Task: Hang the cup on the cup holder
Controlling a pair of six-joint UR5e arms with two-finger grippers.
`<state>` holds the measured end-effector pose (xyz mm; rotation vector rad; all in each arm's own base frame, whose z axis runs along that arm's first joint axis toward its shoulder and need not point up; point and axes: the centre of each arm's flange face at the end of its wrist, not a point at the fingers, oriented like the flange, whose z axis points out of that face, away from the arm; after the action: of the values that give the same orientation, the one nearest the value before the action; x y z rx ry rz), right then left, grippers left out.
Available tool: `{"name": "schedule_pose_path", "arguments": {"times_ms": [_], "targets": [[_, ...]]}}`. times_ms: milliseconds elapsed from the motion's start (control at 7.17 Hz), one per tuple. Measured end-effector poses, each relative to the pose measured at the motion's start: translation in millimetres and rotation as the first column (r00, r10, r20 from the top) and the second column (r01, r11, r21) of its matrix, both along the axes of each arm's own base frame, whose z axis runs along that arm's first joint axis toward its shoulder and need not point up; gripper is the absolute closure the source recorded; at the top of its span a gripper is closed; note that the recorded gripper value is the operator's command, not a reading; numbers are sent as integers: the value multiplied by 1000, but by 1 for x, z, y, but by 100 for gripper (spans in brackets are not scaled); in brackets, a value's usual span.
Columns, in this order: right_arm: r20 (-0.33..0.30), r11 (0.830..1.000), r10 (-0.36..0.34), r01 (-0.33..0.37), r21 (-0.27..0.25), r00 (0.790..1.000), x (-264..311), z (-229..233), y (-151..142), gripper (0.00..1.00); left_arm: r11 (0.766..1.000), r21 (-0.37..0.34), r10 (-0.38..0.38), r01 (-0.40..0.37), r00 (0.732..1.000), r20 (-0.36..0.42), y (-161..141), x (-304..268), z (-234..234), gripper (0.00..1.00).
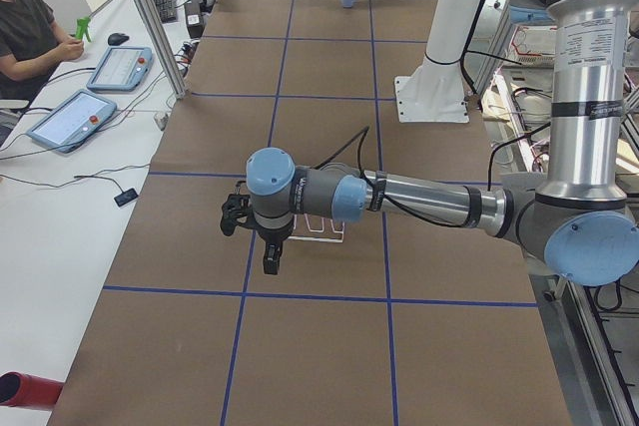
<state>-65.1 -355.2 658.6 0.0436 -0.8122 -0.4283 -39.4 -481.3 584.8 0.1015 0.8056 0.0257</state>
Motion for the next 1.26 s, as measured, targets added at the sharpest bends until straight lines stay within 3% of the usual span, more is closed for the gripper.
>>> {"name": "schedule_pose_path", "arguments": {"times_ms": [140,279,837,977,1116,1256], "targets": [[0,1000,-12,12,-2,1000,-5,0,0,91,1000,0,0,0,1000,0,0,0,0,2],[-1,1000,-26,26,-5,1000,-10,1,1,100,1000,0,0,0,1000,0,0,0,0,2],[4,1000,-16,16,0,1000,-6,-3,1,100,1000,1,0,0,1000,-1,0,0,0,2],[33,999,38,-37,-10,999,9,-13,-2,100,1000,4,0,0,1000,-1,0,0,0,2],[88,990,135,-130,-60,987,27,-29,-7,100,1000,11,1,-1,1000,-2,-1,0,-3,2],[135,968,236,-221,-122,962,38,-54,-17,100,1000,20,1,-1,1000,-3,-3,0,-6,2]]}}
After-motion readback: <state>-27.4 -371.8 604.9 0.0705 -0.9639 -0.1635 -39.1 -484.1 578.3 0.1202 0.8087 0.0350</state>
